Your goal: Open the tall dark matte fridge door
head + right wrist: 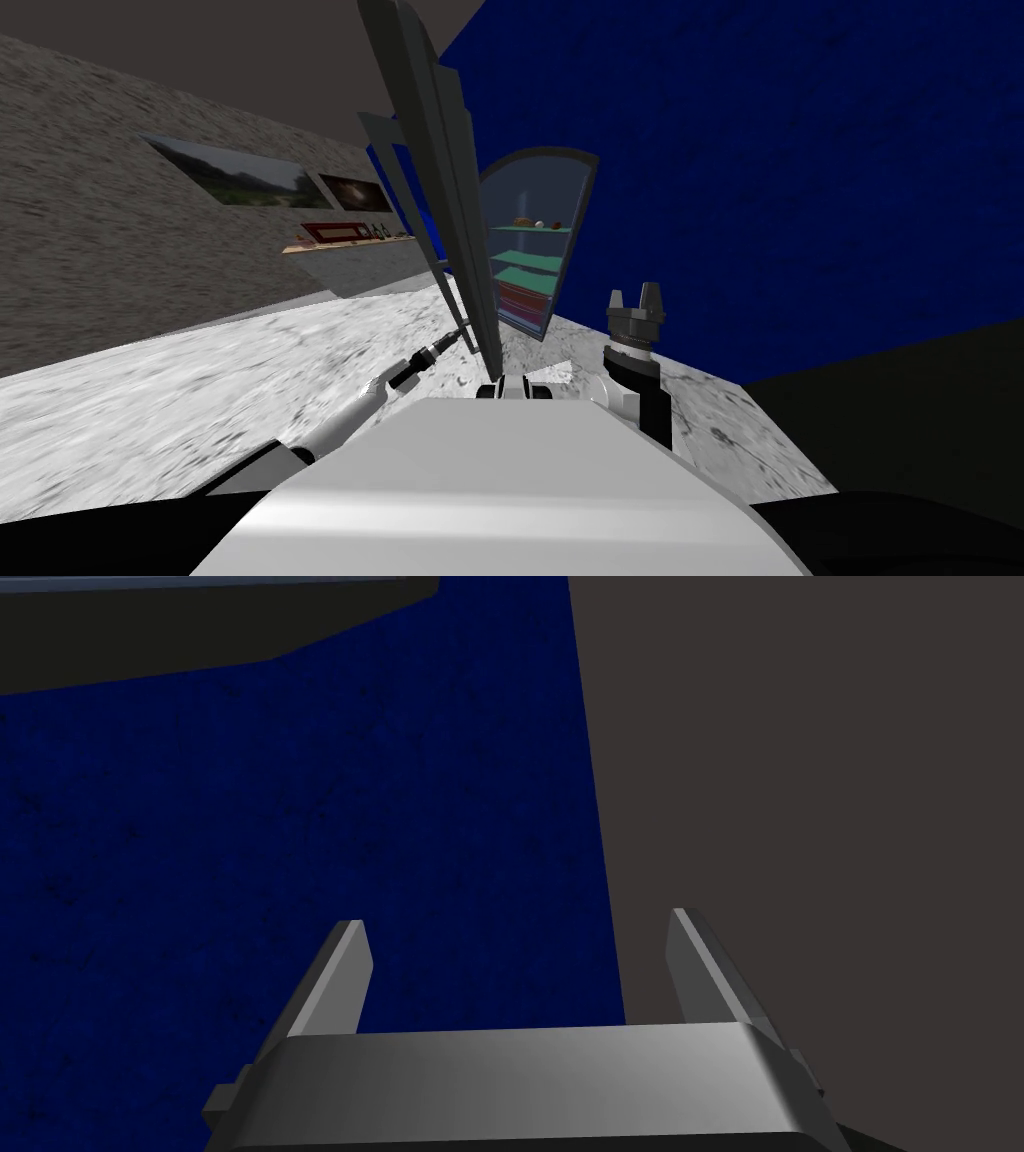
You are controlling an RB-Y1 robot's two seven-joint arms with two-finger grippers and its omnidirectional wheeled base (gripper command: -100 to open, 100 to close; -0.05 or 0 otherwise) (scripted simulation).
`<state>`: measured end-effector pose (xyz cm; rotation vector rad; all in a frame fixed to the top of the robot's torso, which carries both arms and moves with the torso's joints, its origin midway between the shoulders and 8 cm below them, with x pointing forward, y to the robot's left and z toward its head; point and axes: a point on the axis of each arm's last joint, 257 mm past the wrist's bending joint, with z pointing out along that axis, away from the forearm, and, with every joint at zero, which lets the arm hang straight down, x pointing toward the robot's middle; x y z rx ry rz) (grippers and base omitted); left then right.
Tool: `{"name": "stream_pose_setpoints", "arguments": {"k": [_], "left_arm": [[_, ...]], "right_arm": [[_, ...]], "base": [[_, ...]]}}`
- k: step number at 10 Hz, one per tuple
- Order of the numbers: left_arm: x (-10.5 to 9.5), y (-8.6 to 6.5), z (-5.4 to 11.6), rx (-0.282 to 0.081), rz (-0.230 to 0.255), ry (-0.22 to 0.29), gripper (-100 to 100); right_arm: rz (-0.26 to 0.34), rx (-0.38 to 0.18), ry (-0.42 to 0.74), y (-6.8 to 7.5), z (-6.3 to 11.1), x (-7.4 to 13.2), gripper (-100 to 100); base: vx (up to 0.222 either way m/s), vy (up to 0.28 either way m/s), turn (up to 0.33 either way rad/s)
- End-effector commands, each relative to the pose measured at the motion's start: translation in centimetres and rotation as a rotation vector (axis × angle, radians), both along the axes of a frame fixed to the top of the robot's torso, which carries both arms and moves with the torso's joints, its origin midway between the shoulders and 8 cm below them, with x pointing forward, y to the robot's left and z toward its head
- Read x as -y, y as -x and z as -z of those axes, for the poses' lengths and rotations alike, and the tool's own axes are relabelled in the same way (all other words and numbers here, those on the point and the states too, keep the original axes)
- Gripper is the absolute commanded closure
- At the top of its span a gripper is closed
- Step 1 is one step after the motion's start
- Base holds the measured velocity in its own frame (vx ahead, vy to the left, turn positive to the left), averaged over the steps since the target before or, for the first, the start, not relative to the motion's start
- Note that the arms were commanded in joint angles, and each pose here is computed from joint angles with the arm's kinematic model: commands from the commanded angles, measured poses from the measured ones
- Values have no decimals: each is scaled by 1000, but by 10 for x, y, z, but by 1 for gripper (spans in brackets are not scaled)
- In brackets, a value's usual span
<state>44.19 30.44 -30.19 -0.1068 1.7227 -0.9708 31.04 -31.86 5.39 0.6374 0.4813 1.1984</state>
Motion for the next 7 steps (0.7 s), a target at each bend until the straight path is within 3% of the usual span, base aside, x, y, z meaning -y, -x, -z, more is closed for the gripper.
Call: {"name": "stream_pose_setpoints", "arguments": {"k": [1,3,5,7], "left_arm": [[-17,-1,-2,12,-9,-13,100],[-27,2,0,13,-6,-22,100],[-36,-3,-9,33,-28,-22,100],[-52,-3,-13,43,-39,-28,100]], "right_arm": [[0,0,0,0,0,0,0],[0,0,0,0,0,0,0],[0,0,1,0,0,0,0],[0,0,0,0,0,0,0]], "base": [[-59,129,-375],[-75,203,-279],[-53,171,-63],[-52,146,-226]]}}
